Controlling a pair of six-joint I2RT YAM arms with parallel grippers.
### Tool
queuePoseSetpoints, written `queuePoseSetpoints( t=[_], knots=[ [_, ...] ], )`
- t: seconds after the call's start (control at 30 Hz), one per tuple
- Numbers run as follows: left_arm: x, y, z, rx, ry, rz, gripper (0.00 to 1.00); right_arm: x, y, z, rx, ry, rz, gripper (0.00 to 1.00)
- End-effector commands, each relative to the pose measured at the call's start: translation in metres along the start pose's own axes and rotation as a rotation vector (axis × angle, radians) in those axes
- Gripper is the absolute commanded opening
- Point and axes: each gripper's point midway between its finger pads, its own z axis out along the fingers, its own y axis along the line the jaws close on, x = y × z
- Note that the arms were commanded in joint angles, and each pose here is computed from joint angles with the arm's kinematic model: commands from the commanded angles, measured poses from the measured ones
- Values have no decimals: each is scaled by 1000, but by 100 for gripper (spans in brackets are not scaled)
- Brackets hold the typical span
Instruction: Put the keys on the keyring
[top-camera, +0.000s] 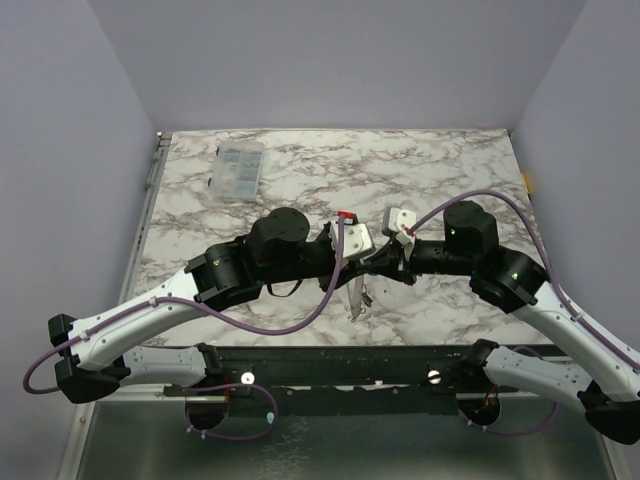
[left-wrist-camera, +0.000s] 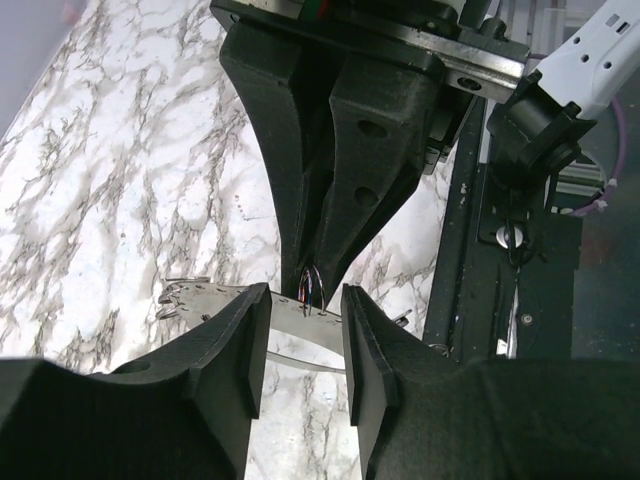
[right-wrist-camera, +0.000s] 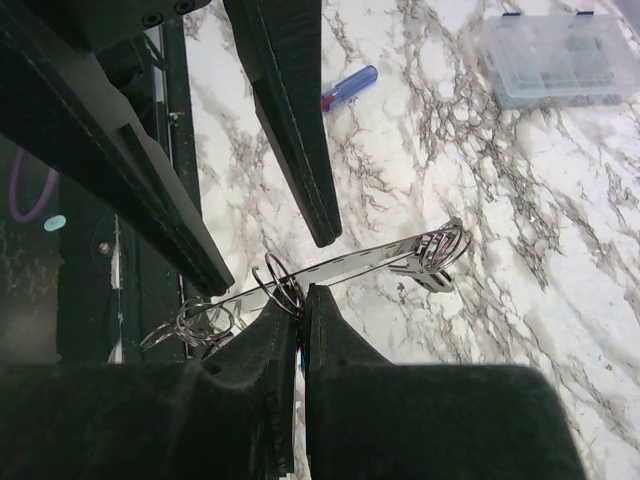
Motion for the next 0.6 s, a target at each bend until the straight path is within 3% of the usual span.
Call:
queuePoseSetpoints(
  t=[0.0,0.27,0.43,0.57],
  knots=[
    [-11,-6,1,31,-46,7,38,-22,4,-4,-20,-60,-25,1],
    [-10,-7,9,43,-47,0,34,-27,9,-7,-39,-81,-32,1],
    [-4,-3,11,19,-30,-8,38,-28,10,-9,-37,-87,-37,1],
    [-1,-2,9,7,-25,-10,34,-29,10,-10,-33,-89,-40,1]
  ],
)
